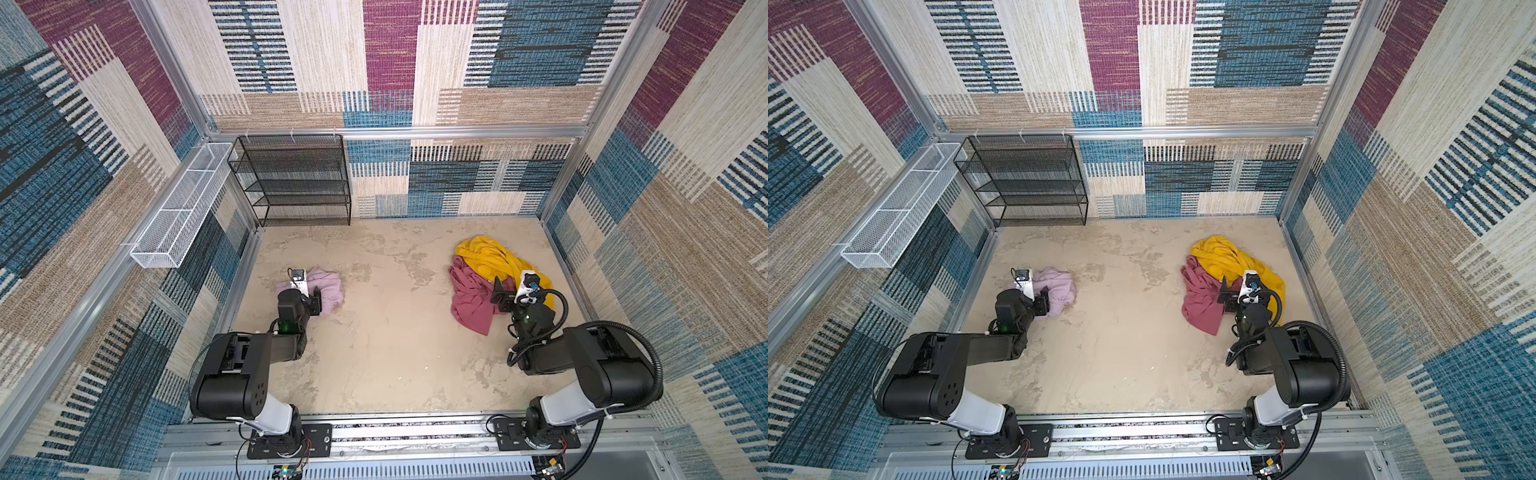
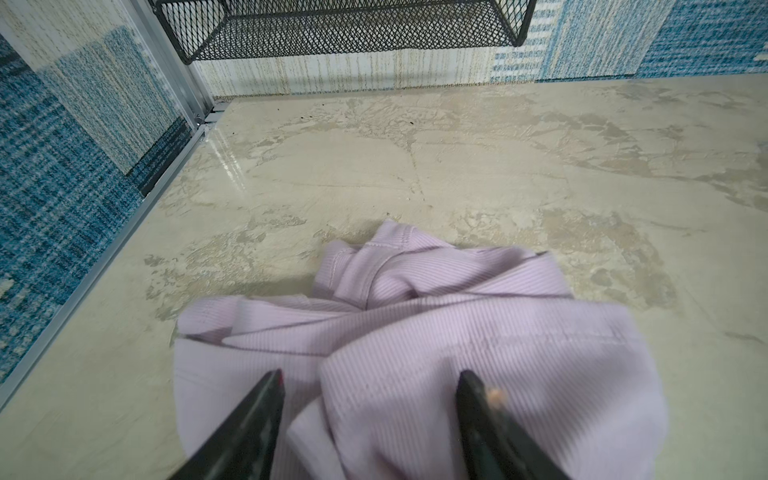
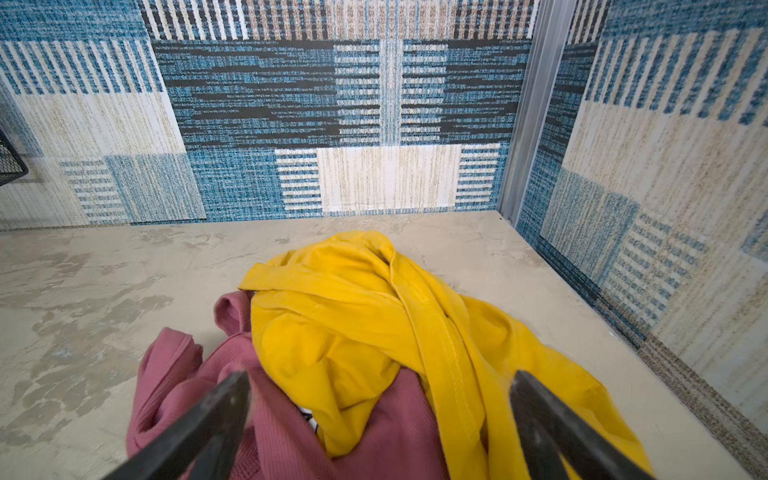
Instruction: Pick out a specific cloth from the pile
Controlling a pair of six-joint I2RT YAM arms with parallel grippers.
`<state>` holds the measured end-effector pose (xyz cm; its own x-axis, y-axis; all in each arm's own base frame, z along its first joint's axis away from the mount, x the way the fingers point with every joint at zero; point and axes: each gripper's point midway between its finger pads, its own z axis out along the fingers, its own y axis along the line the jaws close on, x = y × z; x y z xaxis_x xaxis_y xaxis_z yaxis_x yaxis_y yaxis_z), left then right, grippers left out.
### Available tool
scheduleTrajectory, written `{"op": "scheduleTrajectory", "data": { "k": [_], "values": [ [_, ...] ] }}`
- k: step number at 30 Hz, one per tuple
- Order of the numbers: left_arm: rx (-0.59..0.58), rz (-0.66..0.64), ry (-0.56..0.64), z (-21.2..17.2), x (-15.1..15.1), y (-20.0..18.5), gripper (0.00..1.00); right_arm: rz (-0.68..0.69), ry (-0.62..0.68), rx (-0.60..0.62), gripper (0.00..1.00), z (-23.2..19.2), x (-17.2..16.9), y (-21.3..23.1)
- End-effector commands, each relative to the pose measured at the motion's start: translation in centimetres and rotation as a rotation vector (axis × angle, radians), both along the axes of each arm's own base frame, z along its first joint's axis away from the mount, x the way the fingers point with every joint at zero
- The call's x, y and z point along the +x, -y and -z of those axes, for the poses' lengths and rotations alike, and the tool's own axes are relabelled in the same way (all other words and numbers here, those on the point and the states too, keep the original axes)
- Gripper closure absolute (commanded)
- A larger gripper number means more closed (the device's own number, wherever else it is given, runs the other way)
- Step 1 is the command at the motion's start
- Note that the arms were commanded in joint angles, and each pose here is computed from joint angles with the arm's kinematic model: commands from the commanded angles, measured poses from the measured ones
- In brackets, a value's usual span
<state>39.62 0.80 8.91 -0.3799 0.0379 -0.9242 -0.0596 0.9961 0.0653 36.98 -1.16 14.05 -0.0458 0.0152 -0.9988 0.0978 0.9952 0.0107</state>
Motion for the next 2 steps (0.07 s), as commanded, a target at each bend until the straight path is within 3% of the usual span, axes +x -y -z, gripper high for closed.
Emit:
{"op": "scheduleTrajectory", "data": {
  "k": [1,2],
  "values": [
    [0.007,0.002,0.026,-0.63,0.31,-0.04,0.31,-0.006,0.022,0.009,0.00,-0.57,0.05,-0.12],
    [0.007,0.002,0.026,-0.64,0.32,-0.03,0.31,-0.007,0.021,0.009,0.00,-0.53,0.02,-0.12]
  ]
}}
